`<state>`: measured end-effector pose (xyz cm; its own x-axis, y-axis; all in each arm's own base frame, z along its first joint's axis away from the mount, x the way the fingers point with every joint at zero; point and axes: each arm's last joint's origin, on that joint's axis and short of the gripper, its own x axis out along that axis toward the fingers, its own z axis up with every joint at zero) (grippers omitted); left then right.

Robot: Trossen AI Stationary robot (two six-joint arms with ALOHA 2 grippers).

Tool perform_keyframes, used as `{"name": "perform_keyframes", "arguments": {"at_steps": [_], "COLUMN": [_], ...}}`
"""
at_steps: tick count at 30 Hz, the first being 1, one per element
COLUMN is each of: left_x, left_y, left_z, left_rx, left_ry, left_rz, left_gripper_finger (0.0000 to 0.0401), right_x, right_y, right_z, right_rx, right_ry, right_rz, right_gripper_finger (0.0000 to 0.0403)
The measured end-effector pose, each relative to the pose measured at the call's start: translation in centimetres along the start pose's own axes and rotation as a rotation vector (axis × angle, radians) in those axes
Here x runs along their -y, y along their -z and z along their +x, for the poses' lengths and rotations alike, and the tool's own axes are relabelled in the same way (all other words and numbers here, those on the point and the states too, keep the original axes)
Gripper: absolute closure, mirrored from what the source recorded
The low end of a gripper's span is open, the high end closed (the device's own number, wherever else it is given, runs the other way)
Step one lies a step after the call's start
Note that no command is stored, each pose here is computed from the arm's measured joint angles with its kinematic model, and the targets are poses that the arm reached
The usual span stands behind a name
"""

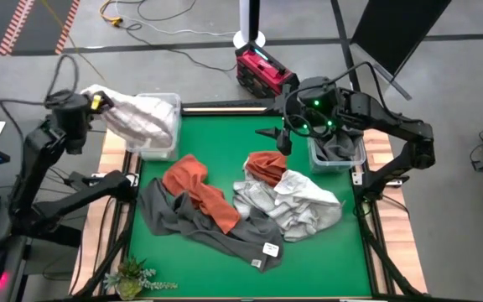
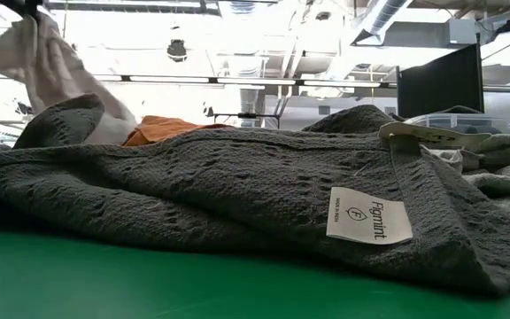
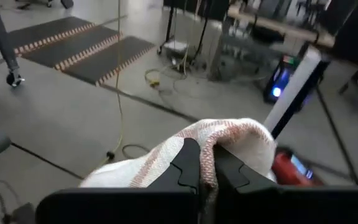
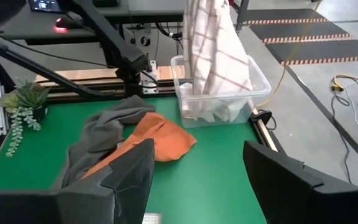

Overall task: Sort towels by color in basket
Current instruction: Put the white patterned towel into the left transparent bin

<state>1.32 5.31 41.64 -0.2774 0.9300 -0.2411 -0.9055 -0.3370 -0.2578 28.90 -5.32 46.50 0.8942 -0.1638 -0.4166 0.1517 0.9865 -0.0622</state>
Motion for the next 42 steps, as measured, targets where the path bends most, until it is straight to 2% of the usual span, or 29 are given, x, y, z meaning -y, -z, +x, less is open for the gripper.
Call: {"name": "perform_keyframes", "arguments": {"at_steps": [3,6,12,18,26,32,36,42], "left_x": [-0.2,0.6,4.6,8.1,8.4,8.0,7.9,8.5], "left_y": [-0.3,-0.3,1.3,4.5,10.6,15.1,16.1,15.6], "left_z": [-0.3,-0.1,2.0,4.8,7.7,9.8,10.7,11.5], "left_rx": [0.018,-0.036,-0.269,-0.346,-0.456,-0.542,-0.55,-0.509], "left_ry": [0.026,0.14,0.386,0.559,0.537,0.547,0.504,0.51], "left_rz": [0.003,0.039,0.135,0.089,-0.032,-0.206,-0.279,-0.421], "left_gripper_finger": [0.0396,0.0396,0.0398,0.0398,0.0398,0.0399,0.0399,0.0397], "right_x": [0.1,0.5,0.9,0.8,-0.3,-0.5,-0.5,-0.9], "right_y": [0.0,-0.1,-0.3,-0.4,-0.5,-0.5,-0.5,-0.5], "right_z": [0.0,0.0,0.0,0.0,0.0,0.0,0.0,0.0], "right_rx": [0.003,0.012,0.036,0.047,0.049,0.049,0.049,0.049], "right_ry": [0.005,0.017,0.032,0.027,-0.008,-0.014,-0.014,-0.027], "right_rz": [0.0,-0.004,-0.005,0.002,0.011,0.01,0.029,0.03], "right_gripper_finger": [0.0127,0.0127,0.0127,0.0127,0.0127,0.0127,0.0127,0.0127]}}
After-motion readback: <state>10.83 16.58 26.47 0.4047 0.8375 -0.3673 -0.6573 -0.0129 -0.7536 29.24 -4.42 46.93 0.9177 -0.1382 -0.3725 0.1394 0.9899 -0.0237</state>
